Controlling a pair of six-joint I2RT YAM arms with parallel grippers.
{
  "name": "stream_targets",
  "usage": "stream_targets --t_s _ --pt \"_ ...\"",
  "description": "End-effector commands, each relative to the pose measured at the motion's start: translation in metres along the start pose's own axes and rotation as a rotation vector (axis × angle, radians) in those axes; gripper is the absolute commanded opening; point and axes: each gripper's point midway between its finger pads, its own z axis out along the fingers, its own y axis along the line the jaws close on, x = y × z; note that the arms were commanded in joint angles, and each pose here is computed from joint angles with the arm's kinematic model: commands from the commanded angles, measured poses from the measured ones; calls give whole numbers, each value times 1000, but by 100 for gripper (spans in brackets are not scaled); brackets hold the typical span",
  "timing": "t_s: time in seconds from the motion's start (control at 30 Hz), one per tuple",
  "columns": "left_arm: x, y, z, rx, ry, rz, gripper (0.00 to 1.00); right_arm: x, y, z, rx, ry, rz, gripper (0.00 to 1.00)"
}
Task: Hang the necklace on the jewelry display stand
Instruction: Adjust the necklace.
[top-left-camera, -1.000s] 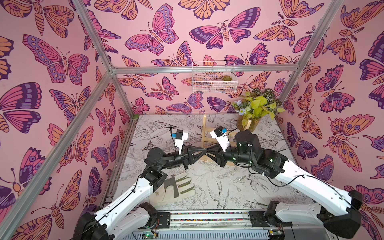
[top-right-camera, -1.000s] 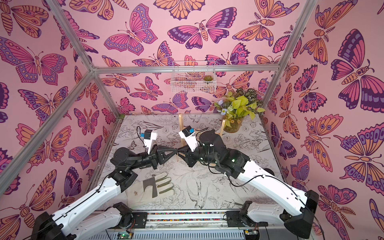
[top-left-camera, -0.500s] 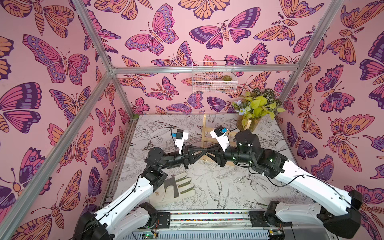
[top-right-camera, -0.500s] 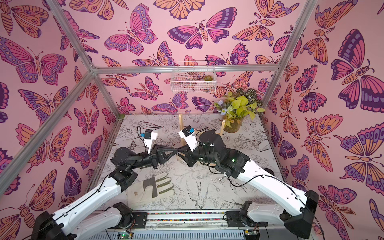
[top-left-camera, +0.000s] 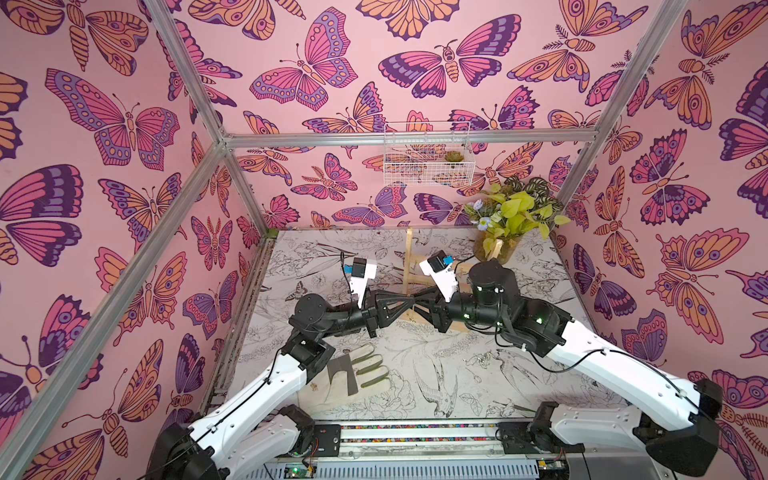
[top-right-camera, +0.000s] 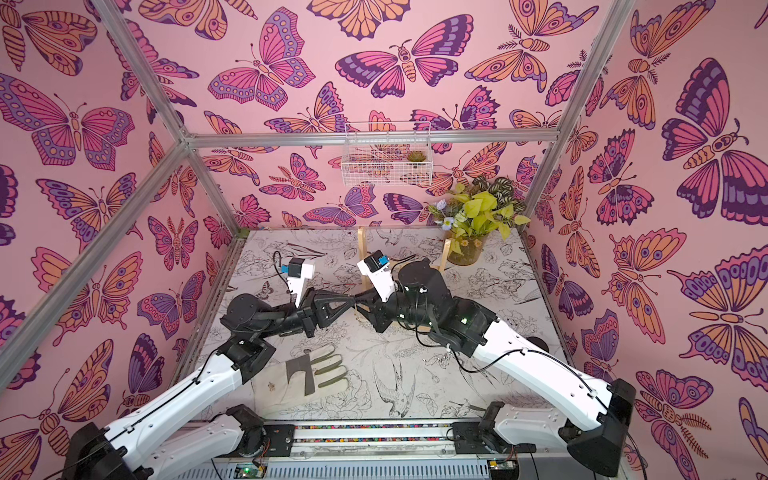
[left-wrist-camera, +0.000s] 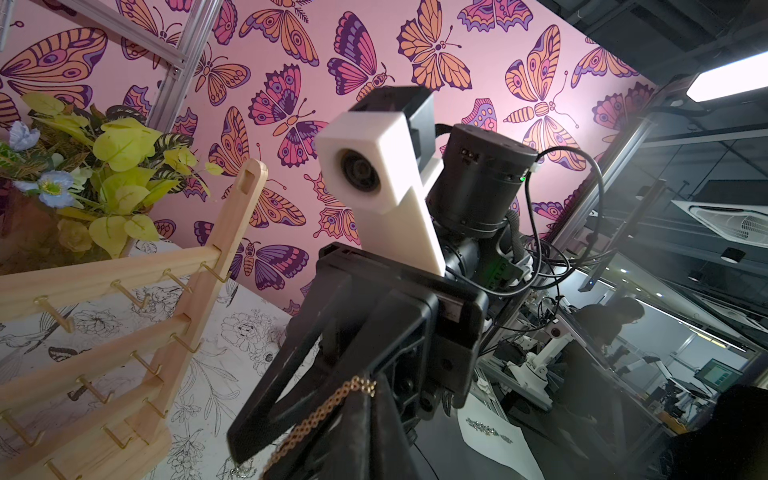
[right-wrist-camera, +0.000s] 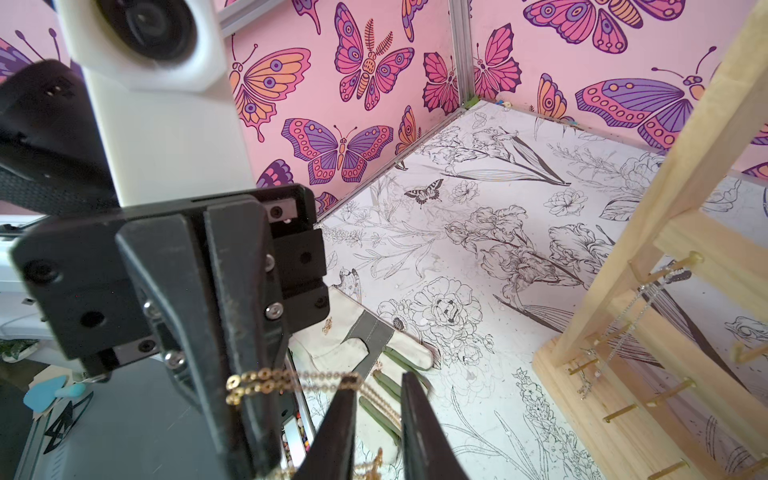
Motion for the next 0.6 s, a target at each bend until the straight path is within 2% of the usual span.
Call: stream_targets --t_s 0.0,0.57 --pt "-9 -9 1 31 -16 30 0 -6 -5 -1 20 -30 8 22" --pt "-8 -5 0 14 -21 24 0 -3 -4 -5 18 -15 4 22"
